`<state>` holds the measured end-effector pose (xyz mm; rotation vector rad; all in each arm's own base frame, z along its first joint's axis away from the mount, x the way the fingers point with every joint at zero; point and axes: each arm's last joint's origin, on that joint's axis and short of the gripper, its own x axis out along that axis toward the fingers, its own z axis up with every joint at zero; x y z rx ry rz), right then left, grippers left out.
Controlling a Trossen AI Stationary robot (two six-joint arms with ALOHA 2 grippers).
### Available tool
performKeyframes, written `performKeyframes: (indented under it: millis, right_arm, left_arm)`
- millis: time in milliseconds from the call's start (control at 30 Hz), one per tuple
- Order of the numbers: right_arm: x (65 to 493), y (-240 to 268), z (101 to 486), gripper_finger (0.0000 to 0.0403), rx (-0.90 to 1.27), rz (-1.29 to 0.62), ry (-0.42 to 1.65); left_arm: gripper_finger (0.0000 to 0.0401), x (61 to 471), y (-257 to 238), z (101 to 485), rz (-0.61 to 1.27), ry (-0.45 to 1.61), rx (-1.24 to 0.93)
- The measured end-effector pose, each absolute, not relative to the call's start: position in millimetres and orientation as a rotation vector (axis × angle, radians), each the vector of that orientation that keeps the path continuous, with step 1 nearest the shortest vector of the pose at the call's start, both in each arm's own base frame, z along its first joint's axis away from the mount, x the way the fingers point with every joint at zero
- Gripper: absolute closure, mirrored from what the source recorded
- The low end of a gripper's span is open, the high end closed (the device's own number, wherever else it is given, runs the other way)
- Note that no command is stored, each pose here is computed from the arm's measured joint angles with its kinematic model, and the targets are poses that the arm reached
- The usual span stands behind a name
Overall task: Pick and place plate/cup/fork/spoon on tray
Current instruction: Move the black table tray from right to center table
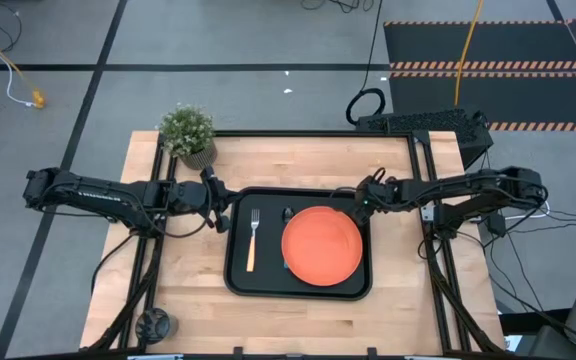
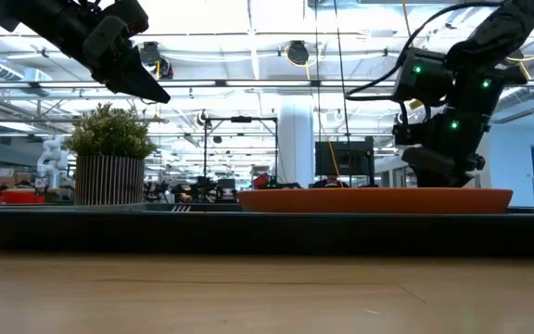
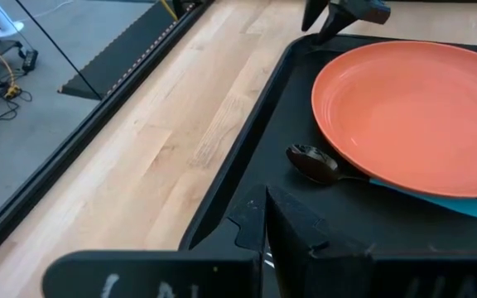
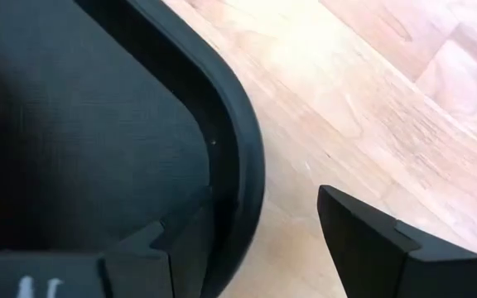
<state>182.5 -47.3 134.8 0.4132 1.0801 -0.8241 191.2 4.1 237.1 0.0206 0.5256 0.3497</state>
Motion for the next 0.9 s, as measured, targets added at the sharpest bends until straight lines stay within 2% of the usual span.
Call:
performKeyframes:
  millis: [533,700,900]
  right_arm:
    - [191,-59,136,0.0195,0.265,-0.813,0.959]
    - [200,-63,142,0.0195,0.232,-0.785,0.854]
    - [212,-67,154,0.0195,0.163,-0.766,0.694]
  left_arm:
    - [0.0384,191,5,237,0.351,0.528,0.038]
    - [0.0384,191,9,237,0.376,0.522,0.013]
    - [0.0384,197,10,249,0.404,0.369,-0.127]
